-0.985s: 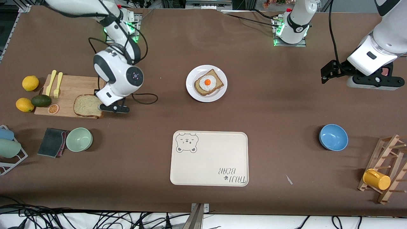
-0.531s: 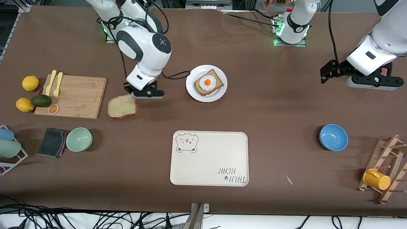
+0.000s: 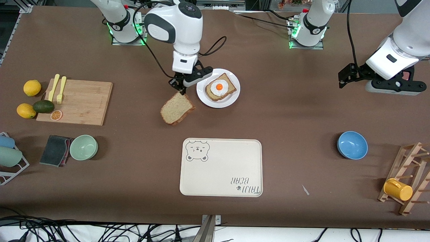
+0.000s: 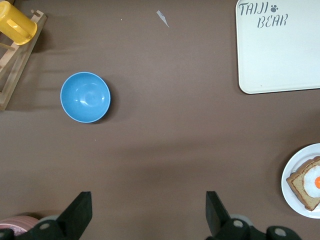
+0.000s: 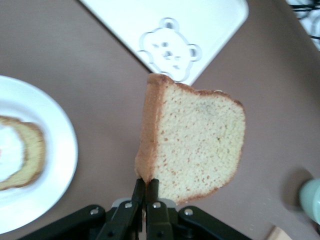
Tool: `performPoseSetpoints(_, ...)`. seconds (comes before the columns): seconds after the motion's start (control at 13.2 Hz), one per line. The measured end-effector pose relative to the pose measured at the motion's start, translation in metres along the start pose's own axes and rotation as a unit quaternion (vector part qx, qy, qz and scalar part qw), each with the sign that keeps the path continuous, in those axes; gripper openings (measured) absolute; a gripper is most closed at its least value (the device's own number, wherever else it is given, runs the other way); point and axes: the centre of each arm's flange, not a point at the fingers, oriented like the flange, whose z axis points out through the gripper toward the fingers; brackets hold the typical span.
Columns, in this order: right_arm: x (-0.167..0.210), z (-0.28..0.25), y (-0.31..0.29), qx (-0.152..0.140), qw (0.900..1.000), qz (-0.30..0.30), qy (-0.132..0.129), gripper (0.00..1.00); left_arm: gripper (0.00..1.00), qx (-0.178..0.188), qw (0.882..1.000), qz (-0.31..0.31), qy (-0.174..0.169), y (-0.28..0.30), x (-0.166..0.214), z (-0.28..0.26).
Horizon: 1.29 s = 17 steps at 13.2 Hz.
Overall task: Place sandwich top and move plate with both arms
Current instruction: 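Carry the bread slice with the right gripper over the egg toast, then lower the bread onto the egg toast and open the right gripper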
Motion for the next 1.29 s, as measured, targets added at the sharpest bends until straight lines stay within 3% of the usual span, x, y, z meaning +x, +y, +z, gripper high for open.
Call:
performPoseSetpoints(0.15,-0.001,-0.005,-0.032,0.037,0.999,-0.011,-0.005,0.04,1.0,0.0,1.0,0.0,0.0,0.0,0.0,0.0)
performPoseSetpoints(0.38,0.011,-0.032,-0.09,0.073,0.996,-0.041,0.012,0.04,1.0,0.0,1.0,0.0,0.0,0.0,0.0,0.0)
performPoseSetpoints(0.76,0.026,-0.008,-0.17,0.054,0.997,-0.056,-0.01,0.04,1.0,0.0,1.0,0.0,0.0,0.0,0.0,0.0)
performPoseSetpoints(1.29,0.021,0.019,-0.195,0.055,0.995,-0.07,-0.041,0.04,1.0,0.0,1.0,0.0,0.0,0.0,0.0,0.0)
